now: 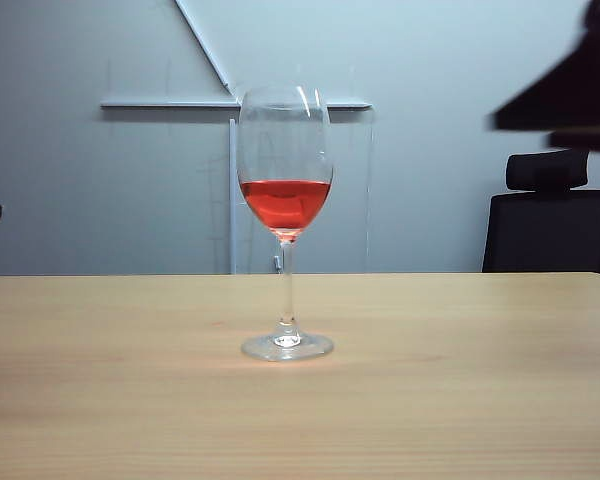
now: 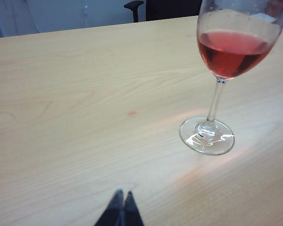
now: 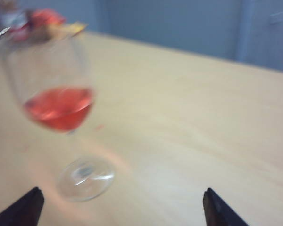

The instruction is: Gently pick up the goblet, rotate it counterclockwise for two full turns (viewing from above), and then place it back on the table.

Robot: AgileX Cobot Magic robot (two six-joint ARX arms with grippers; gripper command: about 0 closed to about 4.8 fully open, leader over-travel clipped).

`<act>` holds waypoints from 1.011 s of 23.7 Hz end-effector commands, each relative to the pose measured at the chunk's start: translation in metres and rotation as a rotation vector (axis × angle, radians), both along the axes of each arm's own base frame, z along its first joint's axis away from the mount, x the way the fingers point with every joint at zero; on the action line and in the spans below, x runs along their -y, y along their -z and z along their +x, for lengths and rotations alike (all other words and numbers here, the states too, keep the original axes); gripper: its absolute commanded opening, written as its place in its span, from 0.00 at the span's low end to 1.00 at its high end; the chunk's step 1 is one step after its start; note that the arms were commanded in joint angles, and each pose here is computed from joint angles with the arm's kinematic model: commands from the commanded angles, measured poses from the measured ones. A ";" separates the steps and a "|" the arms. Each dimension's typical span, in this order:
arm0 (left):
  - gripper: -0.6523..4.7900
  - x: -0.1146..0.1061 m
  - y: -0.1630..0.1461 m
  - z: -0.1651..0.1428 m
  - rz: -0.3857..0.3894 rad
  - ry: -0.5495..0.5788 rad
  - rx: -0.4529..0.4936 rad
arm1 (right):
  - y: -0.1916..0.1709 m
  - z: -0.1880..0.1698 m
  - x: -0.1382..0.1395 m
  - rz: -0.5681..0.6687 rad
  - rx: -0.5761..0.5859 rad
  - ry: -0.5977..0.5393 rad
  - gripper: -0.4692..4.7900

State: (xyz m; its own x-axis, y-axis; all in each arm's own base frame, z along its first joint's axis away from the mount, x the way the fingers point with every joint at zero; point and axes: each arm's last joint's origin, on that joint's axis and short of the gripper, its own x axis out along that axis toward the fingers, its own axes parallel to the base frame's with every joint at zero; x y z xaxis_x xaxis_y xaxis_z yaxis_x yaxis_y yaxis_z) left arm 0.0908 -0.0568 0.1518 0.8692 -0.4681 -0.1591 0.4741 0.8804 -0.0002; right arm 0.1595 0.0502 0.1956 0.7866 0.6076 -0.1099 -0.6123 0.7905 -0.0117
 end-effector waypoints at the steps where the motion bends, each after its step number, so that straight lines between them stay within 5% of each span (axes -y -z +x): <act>1: 0.11 0.000 -0.002 0.000 -0.001 0.002 0.013 | 0.011 0.026 -0.036 -0.094 0.006 -0.158 0.93; 6: 0.11 0.000 -0.002 0.000 -0.001 0.002 0.013 | 0.042 0.069 -0.081 -0.064 0.031 -0.285 0.93; 13: 0.11 0.000 -0.002 0.000 -0.001 0.002 0.013 | 0.071 0.110 -0.106 0.066 0.044 -0.388 0.92; 24: 0.11 0.000 -0.002 0.000 -0.002 0.002 0.013 | 0.081 0.120 -0.134 0.060 0.021 -0.452 0.82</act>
